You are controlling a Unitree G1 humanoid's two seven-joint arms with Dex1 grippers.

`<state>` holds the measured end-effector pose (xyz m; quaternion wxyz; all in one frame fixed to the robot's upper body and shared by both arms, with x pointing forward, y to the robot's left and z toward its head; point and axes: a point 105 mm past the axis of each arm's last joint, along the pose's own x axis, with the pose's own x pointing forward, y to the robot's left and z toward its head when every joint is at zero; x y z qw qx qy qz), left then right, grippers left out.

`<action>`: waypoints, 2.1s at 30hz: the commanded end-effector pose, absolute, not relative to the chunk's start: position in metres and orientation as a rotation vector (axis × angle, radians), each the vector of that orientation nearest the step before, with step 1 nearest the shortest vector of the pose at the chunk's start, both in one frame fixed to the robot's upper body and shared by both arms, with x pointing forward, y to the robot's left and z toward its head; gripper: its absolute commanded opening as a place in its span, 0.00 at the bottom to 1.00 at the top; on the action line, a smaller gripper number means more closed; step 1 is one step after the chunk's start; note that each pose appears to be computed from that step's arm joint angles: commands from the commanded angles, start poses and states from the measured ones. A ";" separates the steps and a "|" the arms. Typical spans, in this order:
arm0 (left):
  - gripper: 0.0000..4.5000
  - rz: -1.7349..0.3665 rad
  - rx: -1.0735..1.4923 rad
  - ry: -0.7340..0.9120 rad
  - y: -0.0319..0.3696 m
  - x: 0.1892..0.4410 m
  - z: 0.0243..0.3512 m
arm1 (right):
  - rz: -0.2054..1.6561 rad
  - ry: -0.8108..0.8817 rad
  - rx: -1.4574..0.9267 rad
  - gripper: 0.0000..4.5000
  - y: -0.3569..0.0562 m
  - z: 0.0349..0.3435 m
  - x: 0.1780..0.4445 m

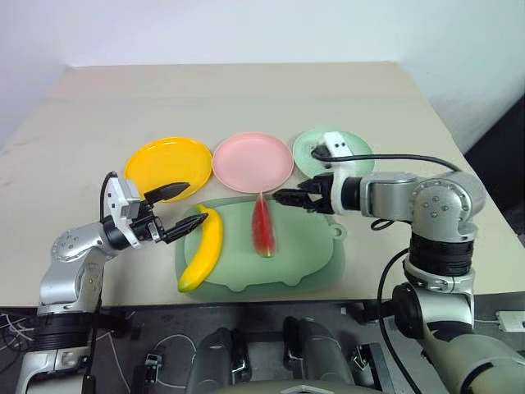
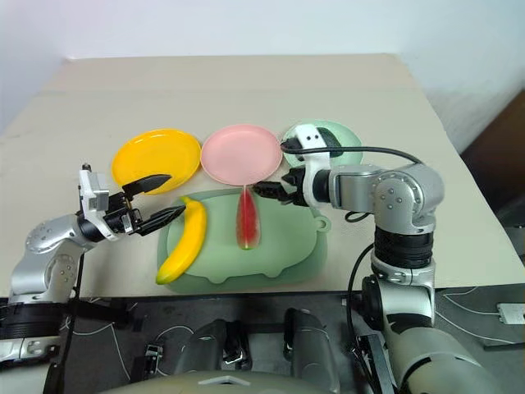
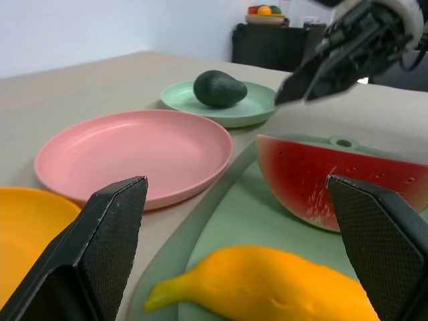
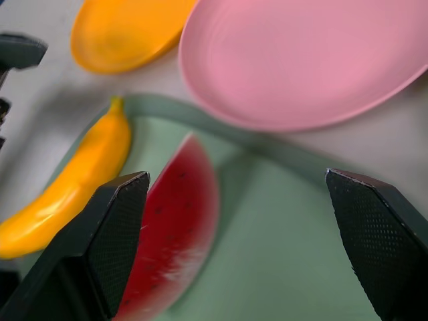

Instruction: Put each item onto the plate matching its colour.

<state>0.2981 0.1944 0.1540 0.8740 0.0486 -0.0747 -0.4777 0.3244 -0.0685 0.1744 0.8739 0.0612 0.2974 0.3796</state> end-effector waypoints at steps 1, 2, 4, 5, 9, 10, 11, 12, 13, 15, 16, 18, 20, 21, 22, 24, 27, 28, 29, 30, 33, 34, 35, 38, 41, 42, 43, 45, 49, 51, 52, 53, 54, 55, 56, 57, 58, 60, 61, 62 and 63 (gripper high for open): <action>1.00 -1.006 0.122 -0.187 0.192 0.298 0.160 | 0.835 0.638 0.124 0.99 -0.057 0.179 0.318; 1.00 -1.007 0.121 -0.187 0.191 0.298 0.160 | 0.842 0.655 0.128 0.99 -0.053 0.177 0.317; 1.00 -1.008 0.119 -0.187 0.191 0.298 0.160 | 0.873 0.688 0.128 0.99 -0.043 0.175 0.313; 1.00 -1.009 0.119 -0.185 0.191 0.297 0.160 | 0.886 0.700 0.125 0.99 -0.039 0.174 0.310; 1.00 -1.016 0.113 -0.176 0.191 0.297 0.158 | 0.898 0.778 0.111 0.99 -0.025 0.162 0.304; 1.00 -1.019 0.112 -0.175 0.190 0.296 0.158 | 0.896 0.792 0.107 0.99 -0.023 0.161 0.304; 1.00 -1.021 0.113 -0.173 0.190 0.297 0.158 | 0.891 0.805 0.102 0.99 -0.022 0.159 0.304; 1.00 -1.022 0.113 -0.173 0.190 0.297 0.158 | 0.888 0.818 0.093 0.99 -0.020 0.158 0.305; 1.00 -1.023 0.112 -0.172 0.190 0.297 0.158 | 0.884 0.831 0.084 0.99 -0.019 0.156 0.305; 1.00 -1.024 0.113 -0.173 0.190 0.297 0.159 | 0.871 0.855 0.056 0.99 -0.017 0.152 0.305; 1.00 -1.025 0.114 -0.173 0.190 0.297 0.160 | 0.864 0.864 0.039 0.99 -0.017 0.150 0.306; 1.00 -1.027 0.119 -0.174 0.191 0.298 0.161 | 0.839 0.880 -0.017 0.99 -0.018 0.144 0.307; 1.00 -1.028 0.124 -0.175 0.191 0.299 0.161 | 0.827 0.884 -0.100 0.99 -0.020 0.139 0.306; 1.00 -1.028 0.127 -0.176 0.191 0.299 0.162 | 0.829 0.883 -0.135 0.99 -0.021 0.138 0.304; 1.00 -1.029 0.127 -0.178 0.191 0.300 0.162 | 0.828 0.883 -0.165 0.99 -0.022 0.136 0.304; 1.00 -1.030 0.125 -0.179 0.190 0.301 0.161 | 0.820 0.885 -0.216 0.99 -0.025 0.133 0.304; 1.00 -1.035 0.121 -0.182 0.187 0.301 0.161 | 0.819 0.884 -0.261 0.99 -0.028 0.131 0.304; 1.00 -1.035 0.122 -0.182 0.187 0.301 0.161 | 0.820 0.881 -0.274 0.99 -0.028 0.130 0.304; 1.00 -1.035 0.122 -0.183 0.187 0.302 0.161 | 0.819 0.880 -0.287 0.99 -0.028 0.129 0.305; 1.00 -1.034 0.122 -0.185 0.187 0.302 0.161 | 0.821 0.878 -0.297 0.99 -0.028 0.129 0.305; 1.00 -1.032 0.126 -0.185 0.188 0.302 0.162 | 0.833 0.870 -0.321 0.90 -0.026 0.128 0.304; 1.00 -1.032 0.128 -0.184 0.189 0.302 0.162 | 0.837 0.868 -0.326 0.85 -0.026 0.127 0.304; 1.00 -1.032 0.129 -0.184 0.189 0.302 0.162 | 0.843 0.869 -0.328 0.79 -0.025 0.127 0.303; 1.00 -1.030 0.133 -0.183 0.191 0.302 0.162 | 0.860 0.872 -0.328 0.55 -0.024 0.125 0.302; 1.00 -1.027 0.135 -0.184 0.192 0.302 0.162 | 0.862 0.862 -0.334 0.49 -0.024 0.126 0.303; 1.00 -1.026 0.134 -0.183 0.192 0.302 0.162 | 0.859 0.855 -0.335 0.49 -0.024 0.127 0.303; 1.00 -1.025 0.135 -0.183 0.193 0.302 0.162 | 0.859 0.836 -0.333 0.49 -0.024 0.131 0.305; 1.00 -1.022 0.134 -0.186 0.193 0.302 0.163 | 0.882 0.761 -0.305 0.49 -0.020 0.148 0.309; 1.00 -1.005 0.133 -0.200 0.196 0.302 0.167 | 0.934 0.566 -0.213 0.49 -0.013 0.205 0.324; 1.00 -0.997 0.138 -0.199 0.198 0.302 0.167 | 0.911 0.493 -0.148 0.49 -0.013 0.227 0.341; 1.00 -0.995 0.140 -0.198 0.199 0.301 0.167 | 0.900 0.468 -0.122 0.49 -0.013 0.234 0.348; 1.00 -0.991 0.142 -0.197 0.199 0.301 0.167 | 0.887 0.453 -0.047 0.49 -0.012 0.242 0.359; 1.00 -0.988 0.143 -0.196 0.200 0.301 0.167 | 0.879 0.448 0.006 0.49 -0.012 0.247 0.367; 1.00 -0.987 0.146 -0.195 0.200 0.300 0.166 | 0.851 0.438 0.061 0.49 -0.012 0.250 0.381; 1.00 -0.983 0.146 -0.195 0.200 0.300 0.166 | 0.811 0.435 0.090 0.49 -0.014 0.250 0.395; 1.00 -0.980 0.145 -0.196 0.200 0.299 0.165 | 0.772 0.443 0.110 0.49 -0.015 0.246 0.408; 1.00 -0.978 0.145 -0.197 0.200 0.298 0.165 | 0.746 0.444 0.113 0.49 -0.015 0.243 0.417; 1.00 -0.971 0.141 -0.193 0.200 0.297 0.164 | 0.724 0.446 0.082 0.49 -0.011 0.236 0.428; 1.00 -0.968 0.139 -0.193 0.199 0.297 0.164 | 0.716 0.442 0.062 0.49 -0.009 0.233 0.432; 1.00 -0.965 0.136 -0.195 0.199 0.297 0.164 | 0.713 0.440 0.048 0.49 -0.006 0.230 0.436; 1.00 -0.963 0.134 -0.198 0.198 0.297 0.164 | 0.709 0.443 0.037 0.49 -0.004 0.226 0.438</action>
